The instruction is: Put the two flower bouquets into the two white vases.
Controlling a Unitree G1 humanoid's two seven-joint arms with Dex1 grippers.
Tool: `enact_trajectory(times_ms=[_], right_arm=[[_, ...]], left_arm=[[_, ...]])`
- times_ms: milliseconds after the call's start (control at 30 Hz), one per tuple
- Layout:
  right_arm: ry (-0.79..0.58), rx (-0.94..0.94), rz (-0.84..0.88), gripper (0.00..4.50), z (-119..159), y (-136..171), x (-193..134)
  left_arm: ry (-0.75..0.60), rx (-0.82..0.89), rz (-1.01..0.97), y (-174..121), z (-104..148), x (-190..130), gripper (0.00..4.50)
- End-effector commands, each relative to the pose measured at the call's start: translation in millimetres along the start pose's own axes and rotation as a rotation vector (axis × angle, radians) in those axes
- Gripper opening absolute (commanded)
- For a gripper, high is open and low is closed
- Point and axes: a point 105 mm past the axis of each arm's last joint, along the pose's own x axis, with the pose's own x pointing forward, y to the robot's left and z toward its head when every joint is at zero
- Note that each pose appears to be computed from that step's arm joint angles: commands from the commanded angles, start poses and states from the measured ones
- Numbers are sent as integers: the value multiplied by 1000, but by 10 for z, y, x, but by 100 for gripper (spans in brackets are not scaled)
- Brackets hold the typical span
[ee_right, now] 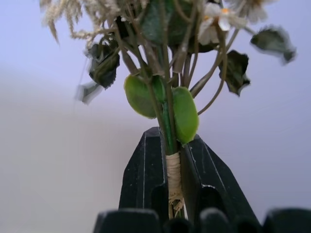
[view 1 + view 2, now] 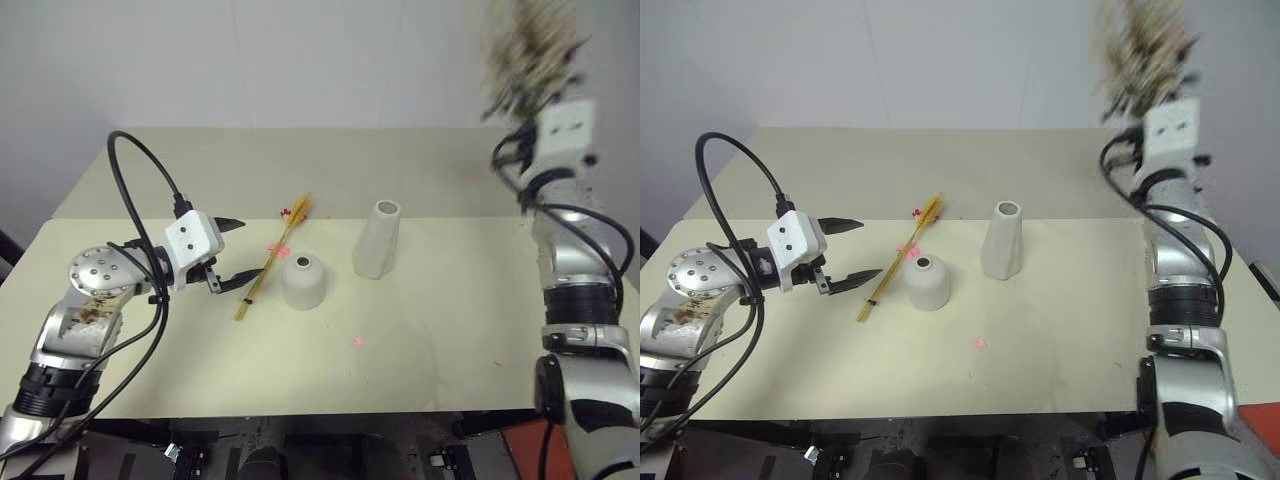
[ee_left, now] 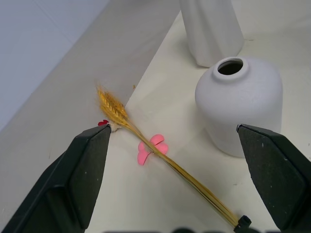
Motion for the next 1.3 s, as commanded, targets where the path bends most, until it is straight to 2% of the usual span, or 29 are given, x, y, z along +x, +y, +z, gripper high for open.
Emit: enact_trajectory(times_ms=[33, 67, 233, 367, 933, 1300], right_arm=[[-295, 250, 74, 18, 635, 12, -122], [-333, 304, 103, 18, 709, 57, -167], [-315, 413, 246, 18, 823, 413, -308], [-279, 473, 310, 18, 798, 648, -437], [-220, 651, 433, 18, 704, 1212, -489], [-159, 641, 449, 18, 493, 1298, -496]], left_arm=[[-16, 48, 18, 86, 132, -42, 450], [-15, 49, 18, 92, 133, -40, 450], [-15, 57, 7, 114, 141, -26, 450], [-14, 57, 1, 114, 136, -13, 450], [-33, 33, -9, 82, 149, 19, 450], [-18, 31, 2, 89, 131, -26, 450]])
